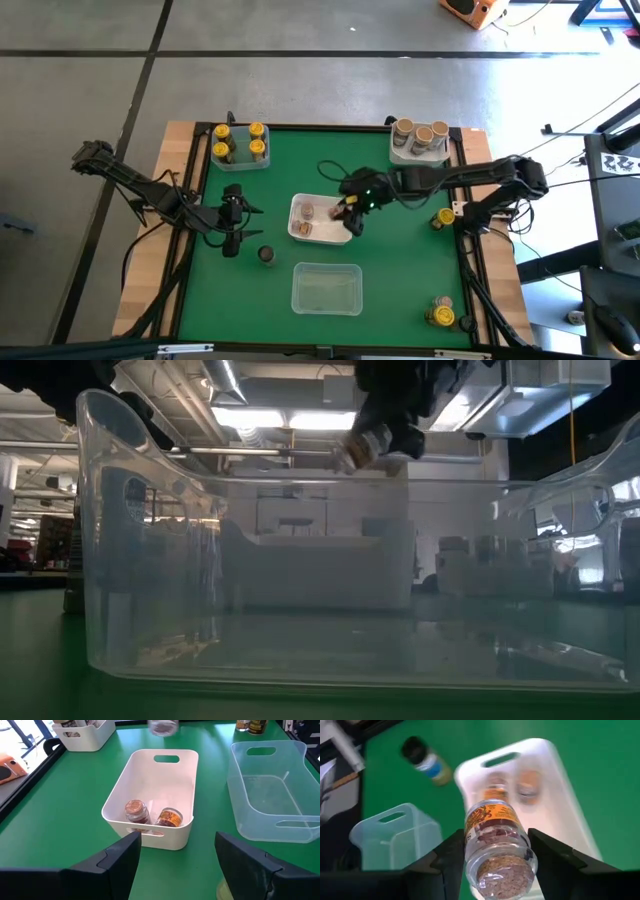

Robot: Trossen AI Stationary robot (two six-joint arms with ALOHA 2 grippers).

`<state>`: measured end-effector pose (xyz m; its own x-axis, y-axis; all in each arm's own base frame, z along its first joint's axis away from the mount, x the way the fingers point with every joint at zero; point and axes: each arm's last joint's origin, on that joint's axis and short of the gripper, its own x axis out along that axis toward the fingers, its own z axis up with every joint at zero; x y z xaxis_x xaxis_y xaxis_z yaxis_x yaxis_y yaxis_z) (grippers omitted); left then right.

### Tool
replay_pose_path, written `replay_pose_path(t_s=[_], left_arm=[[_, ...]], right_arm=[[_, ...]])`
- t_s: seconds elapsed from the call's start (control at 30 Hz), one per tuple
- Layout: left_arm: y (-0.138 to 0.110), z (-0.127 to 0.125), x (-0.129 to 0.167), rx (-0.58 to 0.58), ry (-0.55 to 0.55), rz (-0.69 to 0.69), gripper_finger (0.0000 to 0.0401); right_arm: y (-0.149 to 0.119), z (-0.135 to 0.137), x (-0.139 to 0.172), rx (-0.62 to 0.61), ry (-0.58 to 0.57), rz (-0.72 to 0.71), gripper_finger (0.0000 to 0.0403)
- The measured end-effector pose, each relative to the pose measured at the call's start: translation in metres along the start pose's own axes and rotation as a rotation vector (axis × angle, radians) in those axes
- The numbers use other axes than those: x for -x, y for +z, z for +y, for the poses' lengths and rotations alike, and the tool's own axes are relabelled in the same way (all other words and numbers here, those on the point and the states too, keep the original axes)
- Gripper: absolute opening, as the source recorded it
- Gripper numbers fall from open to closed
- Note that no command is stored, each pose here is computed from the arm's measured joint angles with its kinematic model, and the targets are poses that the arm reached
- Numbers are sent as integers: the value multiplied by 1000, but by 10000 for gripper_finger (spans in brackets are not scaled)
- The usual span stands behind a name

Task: Sort spices by type
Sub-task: Put the top brown seasoning bottle into the bottom white bin

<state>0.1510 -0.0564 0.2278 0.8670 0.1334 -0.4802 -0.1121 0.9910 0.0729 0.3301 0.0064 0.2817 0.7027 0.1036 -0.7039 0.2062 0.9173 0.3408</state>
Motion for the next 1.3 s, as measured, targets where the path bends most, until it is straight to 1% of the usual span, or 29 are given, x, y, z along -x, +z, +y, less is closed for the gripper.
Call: replay_pose_path(t_s=[0.07, 0.13, 0.27, 0.43, 0.5, 0.57, 0.7, 0.87, 1.07, 1.17, 1.3], left_arm=[[0, 0, 0, -1, 0, 0, 251], [0, 0, 0, -2, 1, 0, 251], [0, 0, 0, -2, 2, 0, 251], [0, 0, 0, 1, 2, 0, 251], [0, 0, 0, 2, 2, -1, 251], [0, 0, 0, 1, 2, 1, 251], [0, 0, 0, 1, 2, 1, 251], [0, 0, 0, 3, 2, 0, 251], [0, 0, 0, 3, 2, 1, 251], [0, 0, 0, 3, 2, 0, 251], [0, 0, 0, 3, 2, 0, 251]], right_arm=[[0, 6, -9, 37, 30, -11, 195], [3, 11, -15, 66, 35, -8, 192], [19, 21, -20, 93, 30, 1, 191], [33, 25, -28, 83, -33, 106, 194], [34, 25, -34, 80, -68, 150, 195], [35, 24, -42, 78, -77, 172, 195], [28, 20, -58, 68, -100, 229, 196], [12, 8, -80, 54, -239, 350, 196], [1, -2, -101, 67, -343, 407, 197], [-4, -8, -110, 68, -374, 438, 197], [-9, -11, -122, 68, -376, 469, 197]])
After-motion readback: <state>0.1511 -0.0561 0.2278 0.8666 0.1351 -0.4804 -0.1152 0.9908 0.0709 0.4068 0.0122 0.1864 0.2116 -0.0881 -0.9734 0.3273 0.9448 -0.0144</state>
